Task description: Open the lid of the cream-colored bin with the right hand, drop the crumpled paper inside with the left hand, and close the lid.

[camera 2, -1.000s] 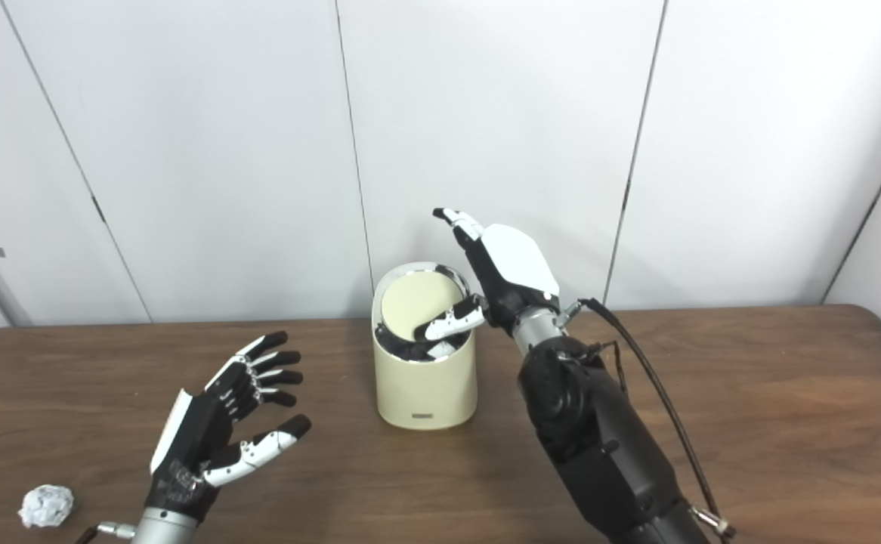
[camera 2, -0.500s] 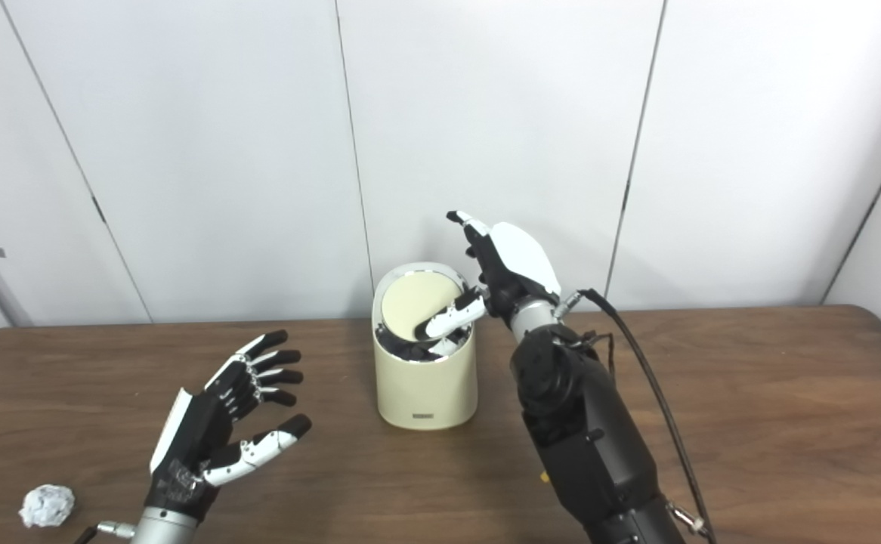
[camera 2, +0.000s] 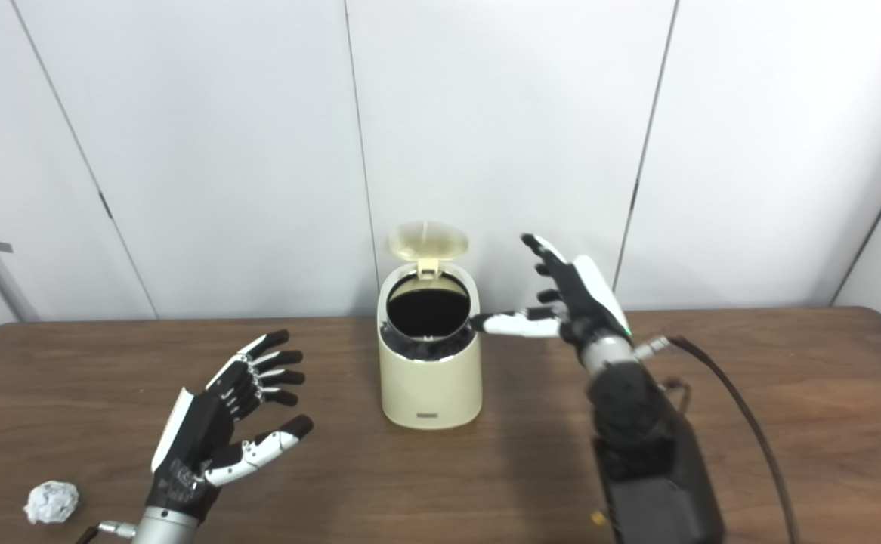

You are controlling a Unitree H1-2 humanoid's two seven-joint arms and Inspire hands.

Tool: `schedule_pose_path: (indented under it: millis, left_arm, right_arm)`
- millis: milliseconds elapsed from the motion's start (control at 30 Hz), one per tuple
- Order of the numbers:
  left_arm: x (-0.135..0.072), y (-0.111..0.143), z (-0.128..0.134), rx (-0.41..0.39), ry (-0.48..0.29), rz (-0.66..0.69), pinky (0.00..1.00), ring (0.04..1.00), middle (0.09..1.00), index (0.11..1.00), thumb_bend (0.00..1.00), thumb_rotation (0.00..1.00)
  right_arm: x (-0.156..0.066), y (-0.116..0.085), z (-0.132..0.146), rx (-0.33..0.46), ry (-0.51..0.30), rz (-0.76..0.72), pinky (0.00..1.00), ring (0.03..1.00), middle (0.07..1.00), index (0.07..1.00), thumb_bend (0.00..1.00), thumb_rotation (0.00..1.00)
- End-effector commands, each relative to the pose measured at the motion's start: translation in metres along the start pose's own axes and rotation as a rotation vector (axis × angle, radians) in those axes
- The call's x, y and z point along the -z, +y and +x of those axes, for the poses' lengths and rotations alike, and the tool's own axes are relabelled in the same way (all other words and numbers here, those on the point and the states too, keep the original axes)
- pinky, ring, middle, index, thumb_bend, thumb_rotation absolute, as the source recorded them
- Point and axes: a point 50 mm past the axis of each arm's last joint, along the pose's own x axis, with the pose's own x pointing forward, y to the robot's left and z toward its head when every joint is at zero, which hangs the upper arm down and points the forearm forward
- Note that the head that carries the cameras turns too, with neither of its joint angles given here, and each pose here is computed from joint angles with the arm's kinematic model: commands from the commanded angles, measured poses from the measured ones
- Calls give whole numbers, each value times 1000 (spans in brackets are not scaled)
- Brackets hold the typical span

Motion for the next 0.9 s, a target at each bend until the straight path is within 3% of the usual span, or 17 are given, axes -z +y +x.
schedule_pose_path:
  millis: [0, 167, 300, 533, 633, 800, 867]
  left_arm:
    - [-16, 1, 14, -3, -84, 2, 609, 707, 784, 867, 716, 203]
    - [-17, 3, 15, 0, -85, 4, 610, 711, 788, 868, 715, 206]
    - [-18, 4, 15, 4, -87, 15, 603, 710, 788, 871, 708, 204]
    - [-19, -2, 14, 8, -88, 18, 597, 702, 787, 870, 697, 187]
    - [-20, -11, 14, 9, -78, 13, 601, 706, 788, 865, 692, 167]
    - [-19, -31, 14, 2, -56, -16, 611, 713, 785, 856, 714, 154]
    - [-17, -38, 14, -5, -50, -28, 612, 714, 783, 856, 732, 143]
  right_arm:
    - [-14, -10, -6, 32, -68, 12, 759, 900, 944, 931, 763, 331]
    - [13, -10, -32, 19, -29, 37, 774, 889, 919, 921, 824, 397]
    - [33, -8, -49, -23, -100, 35, 708, 843, 913, 927, 839, 415]
    - [49, -1, -66, -26, -133, -26, 644, 832, 929, 924, 891, 383]
    - [55, -5, -71, -30, -152, -29, 653, 842, 942, 920, 864, 325]
    - [67, -14, -76, -48, -149, -19, 756, 888, 967, 941, 800, 163]
    - [67, -16, -78, -61, -131, -1, 798, 909, 976, 952, 779, 148]
